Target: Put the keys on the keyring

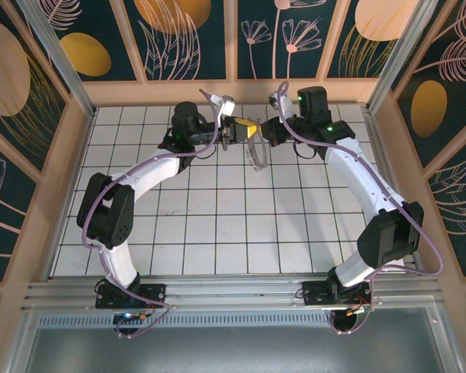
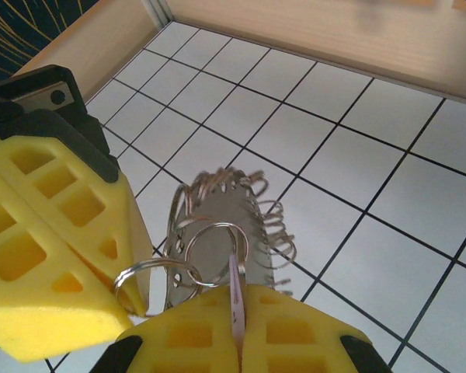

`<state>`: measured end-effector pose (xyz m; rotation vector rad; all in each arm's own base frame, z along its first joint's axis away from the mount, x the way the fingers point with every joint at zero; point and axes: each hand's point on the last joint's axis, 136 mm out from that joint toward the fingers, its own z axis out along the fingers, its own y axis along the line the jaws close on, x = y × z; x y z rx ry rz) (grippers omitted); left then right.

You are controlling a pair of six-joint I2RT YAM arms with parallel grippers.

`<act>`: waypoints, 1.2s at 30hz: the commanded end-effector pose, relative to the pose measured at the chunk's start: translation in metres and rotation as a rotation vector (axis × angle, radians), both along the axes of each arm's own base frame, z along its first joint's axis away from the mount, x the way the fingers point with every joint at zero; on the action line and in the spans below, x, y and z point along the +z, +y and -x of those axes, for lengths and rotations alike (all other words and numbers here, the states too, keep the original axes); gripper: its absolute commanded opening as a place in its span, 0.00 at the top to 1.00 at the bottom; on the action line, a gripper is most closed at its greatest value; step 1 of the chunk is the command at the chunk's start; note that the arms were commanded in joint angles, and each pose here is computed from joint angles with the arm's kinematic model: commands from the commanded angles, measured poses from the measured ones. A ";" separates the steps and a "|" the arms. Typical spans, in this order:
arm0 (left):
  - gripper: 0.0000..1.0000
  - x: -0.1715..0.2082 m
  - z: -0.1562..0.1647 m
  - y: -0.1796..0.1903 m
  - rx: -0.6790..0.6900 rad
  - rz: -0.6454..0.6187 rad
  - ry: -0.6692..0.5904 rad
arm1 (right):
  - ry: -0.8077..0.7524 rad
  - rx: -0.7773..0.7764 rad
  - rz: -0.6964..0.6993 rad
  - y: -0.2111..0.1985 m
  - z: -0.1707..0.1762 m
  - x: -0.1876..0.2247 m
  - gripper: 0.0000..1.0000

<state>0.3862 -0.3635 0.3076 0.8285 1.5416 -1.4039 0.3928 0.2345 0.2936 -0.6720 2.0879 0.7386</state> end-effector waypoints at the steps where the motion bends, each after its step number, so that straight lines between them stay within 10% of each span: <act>1: 0.87 0.024 0.002 0.006 0.055 0.045 -0.068 | -0.033 -0.039 -0.025 -0.009 -0.018 0.016 1.00; 8: 0.62 0.030 -0.010 0.031 0.198 0.076 -0.062 | 0.015 -0.035 -0.017 -0.003 -0.038 -0.003 1.00; 22: 0.58 0.035 -0.012 0.058 0.309 0.071 -0.044 | 0.179 0.033 -0.078 0.055 -0.111 -0.070 1.00; 36: 0.58 0.027 -0.006 0.059 0.292 0.081 0.010 | 0.367 0.032 -0.088 0.066 -0.002 -0.180 1.00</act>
